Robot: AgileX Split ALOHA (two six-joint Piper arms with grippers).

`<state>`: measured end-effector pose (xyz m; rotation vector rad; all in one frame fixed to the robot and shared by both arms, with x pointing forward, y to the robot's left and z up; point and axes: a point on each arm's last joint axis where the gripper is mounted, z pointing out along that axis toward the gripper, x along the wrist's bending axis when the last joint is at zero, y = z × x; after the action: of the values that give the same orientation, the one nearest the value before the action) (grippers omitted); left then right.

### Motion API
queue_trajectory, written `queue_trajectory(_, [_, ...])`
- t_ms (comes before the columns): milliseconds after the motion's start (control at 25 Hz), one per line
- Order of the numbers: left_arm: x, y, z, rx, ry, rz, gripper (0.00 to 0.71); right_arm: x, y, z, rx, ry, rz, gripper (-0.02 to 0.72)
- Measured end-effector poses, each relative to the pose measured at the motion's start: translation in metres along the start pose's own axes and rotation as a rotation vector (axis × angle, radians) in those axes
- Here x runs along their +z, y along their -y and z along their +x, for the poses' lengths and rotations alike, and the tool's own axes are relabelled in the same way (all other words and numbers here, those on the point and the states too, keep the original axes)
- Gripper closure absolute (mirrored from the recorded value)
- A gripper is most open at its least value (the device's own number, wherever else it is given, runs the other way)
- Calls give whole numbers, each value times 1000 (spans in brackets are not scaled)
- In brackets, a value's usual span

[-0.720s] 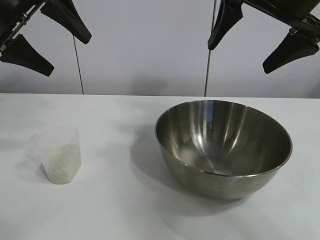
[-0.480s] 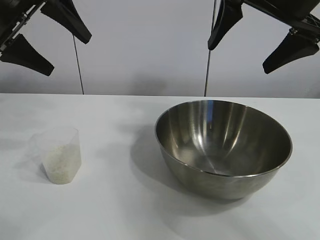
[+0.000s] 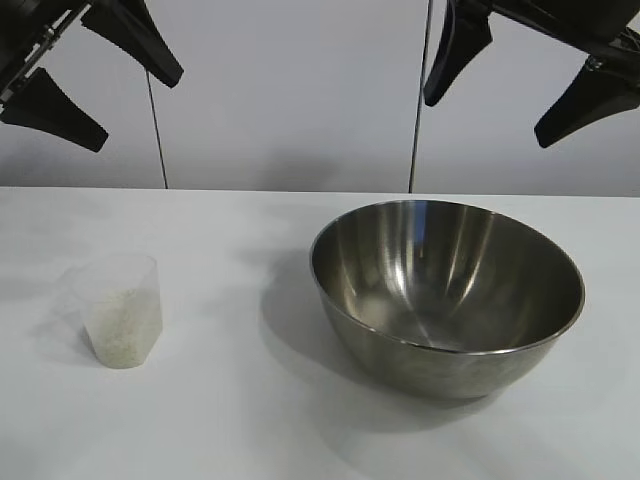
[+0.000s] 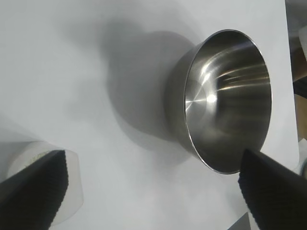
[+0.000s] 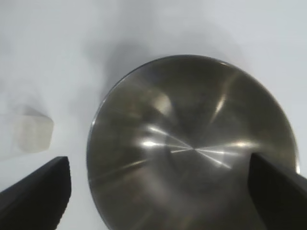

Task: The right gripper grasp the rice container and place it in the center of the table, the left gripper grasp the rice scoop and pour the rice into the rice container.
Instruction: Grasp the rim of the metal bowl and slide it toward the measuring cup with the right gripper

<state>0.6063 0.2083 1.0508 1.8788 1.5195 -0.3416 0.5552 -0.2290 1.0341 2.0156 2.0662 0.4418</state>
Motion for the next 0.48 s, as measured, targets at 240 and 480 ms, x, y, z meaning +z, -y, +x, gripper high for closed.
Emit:
queue_trajectory(240, [0,0,0,0,0,0,16,59,8,-12,75,21,54,10])
queue_trajectory(480, [0,0,0,0,0,0,16,100,7,-23,158,-24,96,10])
